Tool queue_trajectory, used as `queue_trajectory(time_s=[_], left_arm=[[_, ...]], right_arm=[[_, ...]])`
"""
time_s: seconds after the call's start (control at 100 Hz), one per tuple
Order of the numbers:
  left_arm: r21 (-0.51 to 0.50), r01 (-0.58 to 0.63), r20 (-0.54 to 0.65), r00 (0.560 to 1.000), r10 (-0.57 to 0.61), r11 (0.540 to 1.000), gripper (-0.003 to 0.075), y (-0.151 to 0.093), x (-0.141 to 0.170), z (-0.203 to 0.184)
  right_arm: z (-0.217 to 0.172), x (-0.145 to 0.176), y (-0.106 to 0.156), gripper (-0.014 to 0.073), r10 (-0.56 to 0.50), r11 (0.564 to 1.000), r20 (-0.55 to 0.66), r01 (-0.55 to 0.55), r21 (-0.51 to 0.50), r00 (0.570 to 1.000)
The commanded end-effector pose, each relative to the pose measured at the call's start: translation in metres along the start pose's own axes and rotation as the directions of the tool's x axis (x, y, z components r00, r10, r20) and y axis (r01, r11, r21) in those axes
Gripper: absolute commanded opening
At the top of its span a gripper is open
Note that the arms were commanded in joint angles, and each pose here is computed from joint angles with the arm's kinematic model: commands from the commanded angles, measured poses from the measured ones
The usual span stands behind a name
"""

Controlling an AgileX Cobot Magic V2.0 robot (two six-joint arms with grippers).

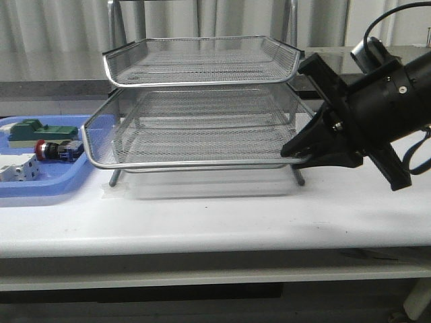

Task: Place button on rack with both arms
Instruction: 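Grip the middle wire tray and pull it toward the robot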

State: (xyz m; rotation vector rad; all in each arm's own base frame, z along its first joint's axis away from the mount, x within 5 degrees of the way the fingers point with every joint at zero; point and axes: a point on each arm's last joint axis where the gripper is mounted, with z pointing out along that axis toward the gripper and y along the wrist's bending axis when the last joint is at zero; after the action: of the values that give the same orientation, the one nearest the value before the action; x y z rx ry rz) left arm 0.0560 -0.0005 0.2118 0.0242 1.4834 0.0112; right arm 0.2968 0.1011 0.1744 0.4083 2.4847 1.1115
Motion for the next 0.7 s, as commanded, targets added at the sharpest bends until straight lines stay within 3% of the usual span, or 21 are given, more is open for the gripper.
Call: queue_trajectory(time_s=[0.0, 0.52, 0.59, 0.69], left_arm=[[0.005, 0.012, 0.075, 0.997, -0.013, 1.000, -0.0020, 0.000, 0.002, -0.002], [0.005, 0.012, 0.075, 0.997, -0.013, 1.000, -0.0020, 0.000, 0.002, -0.002], [0.005, 0.012, 0.075, 0.997, -0.013, 1.000, -0.0020, 0.000, 0.002, -0.002], [0.005, 0.012, 0.075, 0.997, -0.013, 1.000, -0.0020, 0.000, 0.002, -0.002]], right_arm=[[-0.011, 0.011, 0.000, -0.0047, -0.124, 0.992, -0.025, 0.124, 0.027, 0.992], [-0.034, 0.027, 0.006, -0.0041, -0.161, 0.987, 0.008, 0.161, 0.009, 0.987], [-0.034, 0.027, 0.007, -0.0007, -0.161, 0.987, 0.009, 0.161, 0.009, 0.987], [-0.034, 0.027, 0.007, 0.0108, -0.162, 0.987, 0.008, 0.162, 0.008, 0.987]])
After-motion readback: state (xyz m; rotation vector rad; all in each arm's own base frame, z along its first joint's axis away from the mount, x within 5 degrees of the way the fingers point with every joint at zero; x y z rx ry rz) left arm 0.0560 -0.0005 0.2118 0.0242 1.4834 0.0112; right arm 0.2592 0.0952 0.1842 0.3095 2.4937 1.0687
